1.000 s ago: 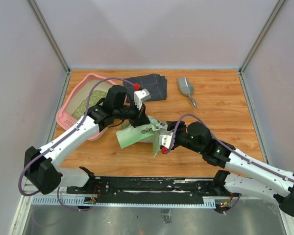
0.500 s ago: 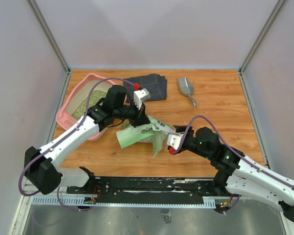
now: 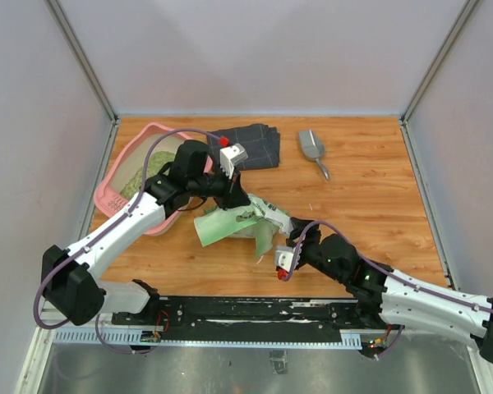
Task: Fill the litter box with clean litter
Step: Clamp the cat litter bag at the center of the board, then reset both arms
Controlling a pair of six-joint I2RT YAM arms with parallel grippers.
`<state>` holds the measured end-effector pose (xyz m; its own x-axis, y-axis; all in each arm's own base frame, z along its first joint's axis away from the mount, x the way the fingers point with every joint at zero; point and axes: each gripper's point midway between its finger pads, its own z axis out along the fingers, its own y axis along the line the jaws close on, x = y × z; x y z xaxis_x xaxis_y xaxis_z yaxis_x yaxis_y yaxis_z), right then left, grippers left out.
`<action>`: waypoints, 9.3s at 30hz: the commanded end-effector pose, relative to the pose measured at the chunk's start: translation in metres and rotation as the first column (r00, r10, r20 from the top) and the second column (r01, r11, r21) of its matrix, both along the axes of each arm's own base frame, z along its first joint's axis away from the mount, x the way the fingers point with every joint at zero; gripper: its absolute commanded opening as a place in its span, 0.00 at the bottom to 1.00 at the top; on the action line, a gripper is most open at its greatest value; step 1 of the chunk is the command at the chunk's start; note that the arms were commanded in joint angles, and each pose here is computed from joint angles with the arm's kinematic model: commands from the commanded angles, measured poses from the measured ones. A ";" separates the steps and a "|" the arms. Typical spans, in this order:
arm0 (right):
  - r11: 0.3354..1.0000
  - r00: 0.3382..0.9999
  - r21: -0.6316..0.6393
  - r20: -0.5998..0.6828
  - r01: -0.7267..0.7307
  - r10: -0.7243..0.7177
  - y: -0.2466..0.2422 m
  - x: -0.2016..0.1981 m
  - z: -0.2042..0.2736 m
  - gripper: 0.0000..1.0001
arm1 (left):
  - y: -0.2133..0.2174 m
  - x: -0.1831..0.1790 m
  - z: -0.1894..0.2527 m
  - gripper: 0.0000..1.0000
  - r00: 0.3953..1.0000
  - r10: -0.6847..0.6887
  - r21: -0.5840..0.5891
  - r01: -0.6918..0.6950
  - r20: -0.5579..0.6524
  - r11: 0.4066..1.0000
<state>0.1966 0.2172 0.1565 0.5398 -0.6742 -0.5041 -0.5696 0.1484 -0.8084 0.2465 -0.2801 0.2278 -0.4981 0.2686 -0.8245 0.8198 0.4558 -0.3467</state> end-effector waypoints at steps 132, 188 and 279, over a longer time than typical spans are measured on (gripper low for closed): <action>0.958 0.991 0.253 0.022 -0.133 0.132 0.035 0.012 0.077 0.01 | -0.013 -0.021 0.056 0.00 0.747 -0.067 0.198 -0.087 0.661 0.976; 0.956 0.981 0.271 -0.123 -0.111 0.148 0.039 -0.006 0.070 0.98 | -0.014 -0.040 0.038 0.28 0.782 -0.102 0.157 0.006 0.615 0.988; 0.411 0.672 0.534 -0.626 0.739 -0.395 -0.131 -0.014 0.114 0.98 | 0.044 -0.005 0.013 0.76 0.733 0.658 -0.056 -0.660 0.171 0.749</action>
